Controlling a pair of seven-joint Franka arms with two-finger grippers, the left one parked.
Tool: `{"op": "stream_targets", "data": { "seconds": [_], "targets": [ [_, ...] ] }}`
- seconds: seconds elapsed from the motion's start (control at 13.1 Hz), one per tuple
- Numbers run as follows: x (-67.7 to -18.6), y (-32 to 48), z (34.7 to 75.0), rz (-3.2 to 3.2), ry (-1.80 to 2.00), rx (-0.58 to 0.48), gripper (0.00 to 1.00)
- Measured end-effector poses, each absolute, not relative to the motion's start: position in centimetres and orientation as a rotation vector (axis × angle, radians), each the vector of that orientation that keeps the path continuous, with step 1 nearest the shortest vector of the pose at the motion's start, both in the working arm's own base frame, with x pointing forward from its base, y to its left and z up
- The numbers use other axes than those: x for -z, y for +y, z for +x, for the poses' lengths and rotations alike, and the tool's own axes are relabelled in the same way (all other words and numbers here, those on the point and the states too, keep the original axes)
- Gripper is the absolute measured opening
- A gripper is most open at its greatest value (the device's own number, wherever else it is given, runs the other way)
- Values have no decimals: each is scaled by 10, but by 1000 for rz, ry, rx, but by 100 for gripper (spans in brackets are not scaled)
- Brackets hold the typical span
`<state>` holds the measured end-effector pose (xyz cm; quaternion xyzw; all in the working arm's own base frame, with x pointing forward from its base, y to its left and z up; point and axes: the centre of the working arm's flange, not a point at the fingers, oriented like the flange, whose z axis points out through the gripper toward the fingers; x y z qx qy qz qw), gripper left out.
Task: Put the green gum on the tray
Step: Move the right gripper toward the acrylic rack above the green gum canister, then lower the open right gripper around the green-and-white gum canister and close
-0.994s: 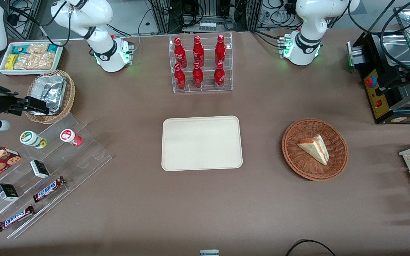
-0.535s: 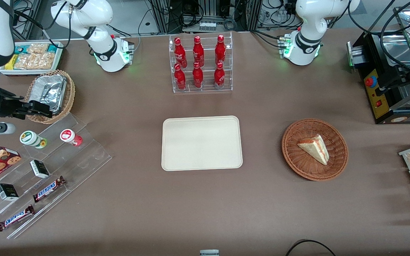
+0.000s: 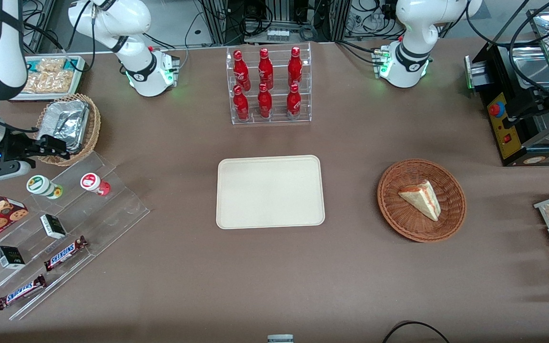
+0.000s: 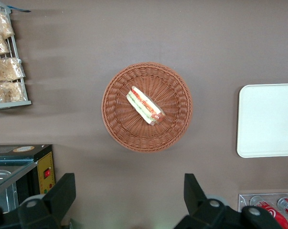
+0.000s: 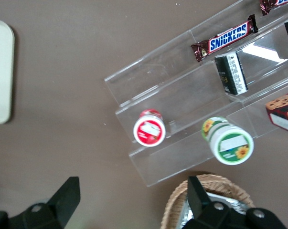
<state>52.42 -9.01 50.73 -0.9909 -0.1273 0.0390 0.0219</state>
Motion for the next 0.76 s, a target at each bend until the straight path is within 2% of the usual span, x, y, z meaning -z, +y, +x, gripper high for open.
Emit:
{"op": "stream_targets", "data": {
  "seconds": [0.38,0.76],
  "targets": [
    [-481,-150,512,-2987,-837,-43,100],
    [-459,-169,518,-2936,-1108,31,100]
  ]
}}
